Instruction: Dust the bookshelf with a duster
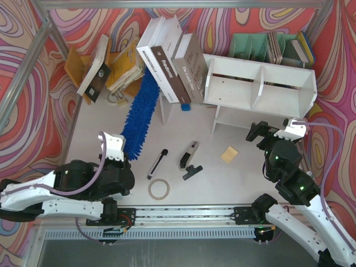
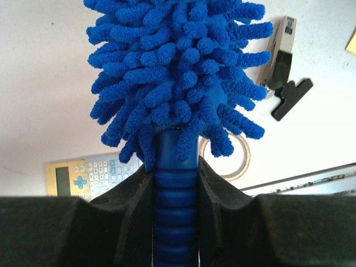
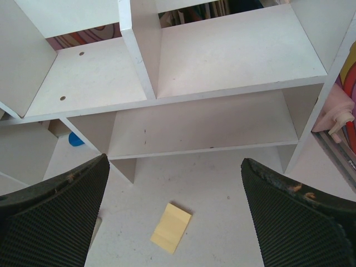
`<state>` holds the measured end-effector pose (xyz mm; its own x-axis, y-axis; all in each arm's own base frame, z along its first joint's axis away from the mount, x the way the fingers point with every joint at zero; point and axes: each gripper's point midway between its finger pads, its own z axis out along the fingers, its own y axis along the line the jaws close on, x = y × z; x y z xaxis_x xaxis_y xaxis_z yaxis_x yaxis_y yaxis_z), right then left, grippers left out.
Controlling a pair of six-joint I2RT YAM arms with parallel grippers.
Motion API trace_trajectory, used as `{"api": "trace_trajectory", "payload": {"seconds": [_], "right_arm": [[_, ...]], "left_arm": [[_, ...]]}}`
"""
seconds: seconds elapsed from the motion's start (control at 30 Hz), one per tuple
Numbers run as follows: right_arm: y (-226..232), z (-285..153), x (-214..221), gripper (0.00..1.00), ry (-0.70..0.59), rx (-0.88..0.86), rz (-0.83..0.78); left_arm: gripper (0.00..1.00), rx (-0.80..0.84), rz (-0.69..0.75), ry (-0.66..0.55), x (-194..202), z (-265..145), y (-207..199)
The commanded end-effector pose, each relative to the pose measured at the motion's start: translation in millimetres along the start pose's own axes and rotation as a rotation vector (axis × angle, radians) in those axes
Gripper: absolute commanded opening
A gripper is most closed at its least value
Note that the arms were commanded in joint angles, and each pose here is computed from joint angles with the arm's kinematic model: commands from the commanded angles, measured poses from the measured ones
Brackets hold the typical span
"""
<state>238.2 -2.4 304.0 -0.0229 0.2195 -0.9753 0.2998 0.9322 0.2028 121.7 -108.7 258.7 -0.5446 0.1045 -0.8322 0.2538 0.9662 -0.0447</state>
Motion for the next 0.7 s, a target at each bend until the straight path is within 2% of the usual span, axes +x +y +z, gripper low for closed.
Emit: {"api": "trace_trajectory", "payload": {"seconds": [0.0, 0.17, 0.43, 0.53, 0.67], "right_arm": [[-3, -1, 0, 0.89, -0.001, 0.011, 0.006], [-3, -1, 0, 0.89, 0.000, 0.011, 0.004], [-3, 0, 0, 0.89, -0.001, 0.011, 0.002], [-3, -1, -1, 0.89, -0.003, 0.013, 0.001], [-5, -1, -1, 0.89, -0.006, 0.016, 0.000]], "left_arm": [[0.00, 0.020, -0.015, 0.022, 12, 8, -9], [0.00, 0.019, -0.019, 0.093, 41, 20, -11], [0.00, -0.003, 0.005, 0.286, 92, 40, -21], [0.00, -0.012, 0.016, 0.278, 89, 43, -21], [0.00, -0.029, 0.009, 0.211, 69, 38, -11]]}}
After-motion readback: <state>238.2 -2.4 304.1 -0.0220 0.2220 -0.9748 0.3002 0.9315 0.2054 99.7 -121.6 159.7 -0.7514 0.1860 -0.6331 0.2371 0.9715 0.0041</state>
